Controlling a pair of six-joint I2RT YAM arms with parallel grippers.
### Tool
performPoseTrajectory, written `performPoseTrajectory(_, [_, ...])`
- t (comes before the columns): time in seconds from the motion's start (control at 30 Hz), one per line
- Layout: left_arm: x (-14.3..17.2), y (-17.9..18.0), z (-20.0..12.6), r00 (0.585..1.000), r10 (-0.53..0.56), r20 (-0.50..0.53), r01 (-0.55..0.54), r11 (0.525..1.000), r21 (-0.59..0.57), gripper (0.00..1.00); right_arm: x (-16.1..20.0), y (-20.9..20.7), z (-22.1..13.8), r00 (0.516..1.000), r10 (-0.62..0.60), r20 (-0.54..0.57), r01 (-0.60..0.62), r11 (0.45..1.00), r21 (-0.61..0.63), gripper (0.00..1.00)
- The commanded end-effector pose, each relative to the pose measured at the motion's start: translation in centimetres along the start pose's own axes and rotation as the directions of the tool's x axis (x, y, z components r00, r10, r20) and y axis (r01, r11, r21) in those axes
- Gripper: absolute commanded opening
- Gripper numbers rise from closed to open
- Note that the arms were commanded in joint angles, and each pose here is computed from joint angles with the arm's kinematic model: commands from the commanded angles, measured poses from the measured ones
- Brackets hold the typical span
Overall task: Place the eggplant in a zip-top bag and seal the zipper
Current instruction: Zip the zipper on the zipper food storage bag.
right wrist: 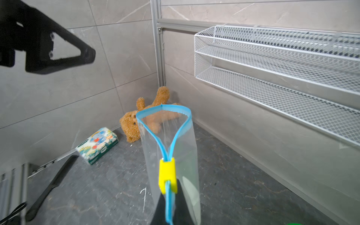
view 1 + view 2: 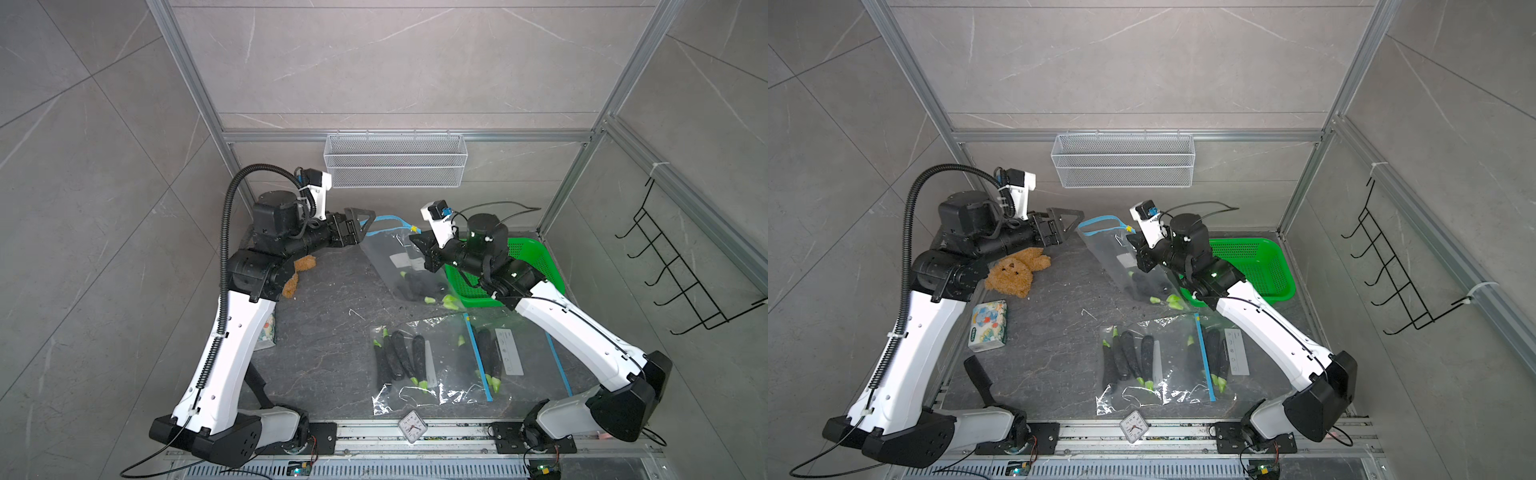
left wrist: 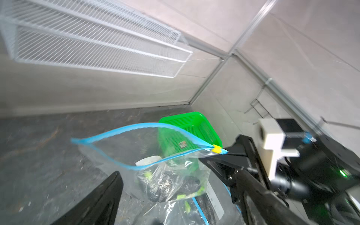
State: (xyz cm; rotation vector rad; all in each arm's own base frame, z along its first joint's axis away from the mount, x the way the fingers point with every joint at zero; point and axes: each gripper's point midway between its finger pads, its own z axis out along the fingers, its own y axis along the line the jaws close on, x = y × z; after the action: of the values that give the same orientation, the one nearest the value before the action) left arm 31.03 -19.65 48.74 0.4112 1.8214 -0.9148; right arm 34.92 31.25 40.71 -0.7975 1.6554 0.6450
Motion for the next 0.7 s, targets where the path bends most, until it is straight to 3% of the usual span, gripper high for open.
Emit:
performPoseTrajectory(0.0, [1.6, -4.6, -1.0, 0.951, 0.304, -0.051, -0.279, 0.920, 0.276, 0.94, 1.4, 3.0, -1.1, 0.989, -0.002, -0.150, -0.024, 0.985, -0.171, 0.00])
performPoseTrajectory(0.13, [2.8, -5.1, -0.8, 0.910, 0.407, -0.083, -0.352, 0.861, 0.366, 0.95, 1.2, 4.2, -2.1, 0.971, -0.025, -0.238, -0.035, 0.969, -0.245, 0.00])
performPoseTrajectory(0.37, [2.9, -5.6, 0.0, 0.877, 0.472, -0.086, -0.390, 0.806, 0.446, 0.91, 1.5, 5.2, -3.4, 0.949, -0.034, -0.312, -0.062, 0.954, -0.294, 0.00])
performPoseTrajectory(0.67, [4.3, -6.6, 0.3, 0.866, 0.485, -0.123, -0.341, 0.753, 0.562, 0.87, 0.9, 6.4, -4.0, 0.940, -0.046, -0.337, -0.081, 0.932, -0.353, 0.00])
